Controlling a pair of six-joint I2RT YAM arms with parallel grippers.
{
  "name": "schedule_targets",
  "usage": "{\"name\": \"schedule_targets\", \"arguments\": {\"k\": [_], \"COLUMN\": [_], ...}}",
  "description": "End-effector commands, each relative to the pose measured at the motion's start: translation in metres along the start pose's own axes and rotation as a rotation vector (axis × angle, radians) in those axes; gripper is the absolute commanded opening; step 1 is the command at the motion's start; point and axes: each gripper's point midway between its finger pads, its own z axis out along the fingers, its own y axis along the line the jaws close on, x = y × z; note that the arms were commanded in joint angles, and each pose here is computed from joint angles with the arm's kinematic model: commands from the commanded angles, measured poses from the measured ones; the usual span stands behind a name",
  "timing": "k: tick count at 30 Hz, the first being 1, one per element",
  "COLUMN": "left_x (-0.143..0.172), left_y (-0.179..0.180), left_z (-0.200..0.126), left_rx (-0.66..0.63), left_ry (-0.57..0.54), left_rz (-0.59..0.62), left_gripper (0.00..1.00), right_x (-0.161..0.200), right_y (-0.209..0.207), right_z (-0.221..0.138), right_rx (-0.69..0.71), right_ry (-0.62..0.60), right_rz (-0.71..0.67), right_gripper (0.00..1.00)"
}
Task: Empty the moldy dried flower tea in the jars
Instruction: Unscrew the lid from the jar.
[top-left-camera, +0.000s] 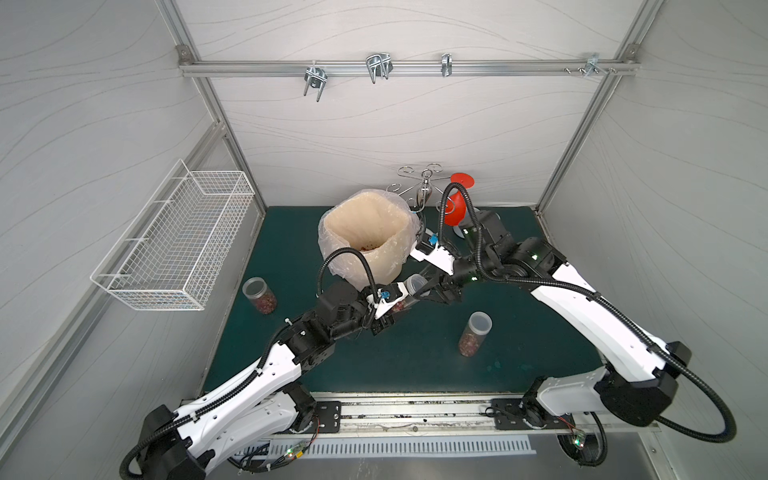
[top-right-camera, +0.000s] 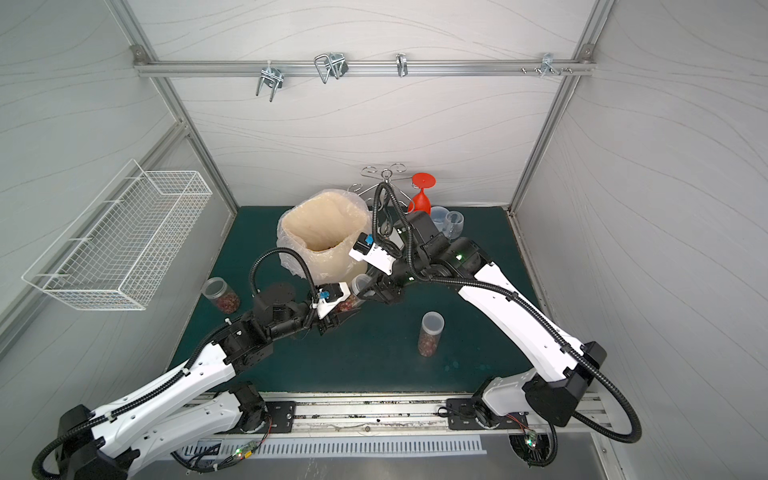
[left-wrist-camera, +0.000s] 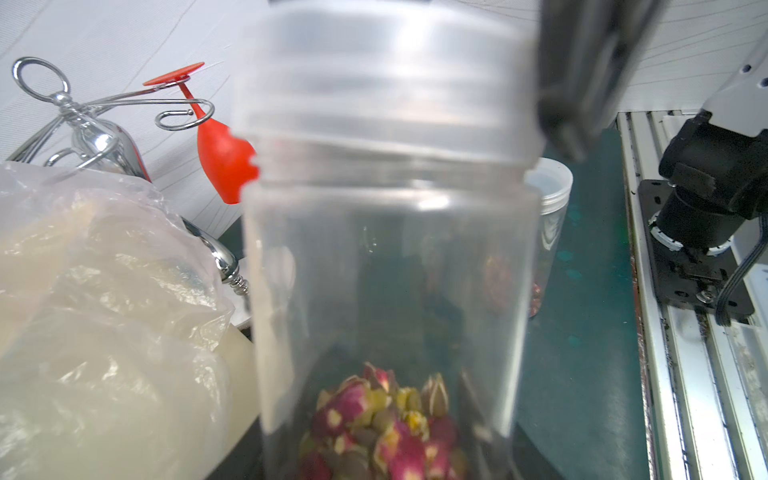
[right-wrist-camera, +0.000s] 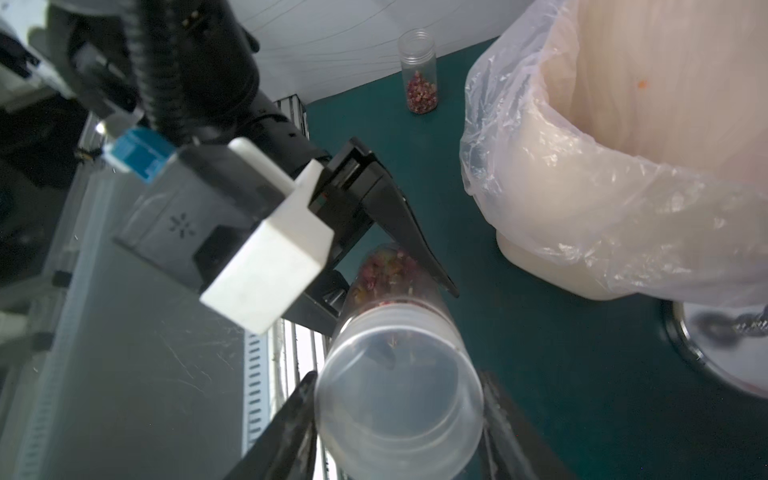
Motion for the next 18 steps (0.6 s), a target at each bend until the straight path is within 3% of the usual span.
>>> {"name": "schedule_targets", "arguments": {"k": [1,3,7,18], "left_x": [-0.019,-0.018,-0.017,-0.015], "left_y": [-0.003,-0.005,-0.005,-0.001], "left_z": [0.000,0.000,0.002,0.001], "left_rx": [0.030,0.037,0.039,0.014], "left_ry": [-0.075,-0.072,-0.068,-0.059], "left_rz": [0.023,0.022,0.022,0.020], "left_gripper": [0.22,0.22,0.22,0.22], "right_x": [0.020,0.019,0.014,0.000], "right_y": [0.009,0.007,0.007,0.013], "right_z": [0.005,0.006,0.007,-0.018], "right_rx": [-0.034,-0.022,-0.030,-0.003], "right_ry": [0.060,0.057,0.032,-0.085], "right_rz": [-0.405,-0.493,-0.541,-0.474], "right_gripper": [0.16,0.16,0.16,0.22]}}
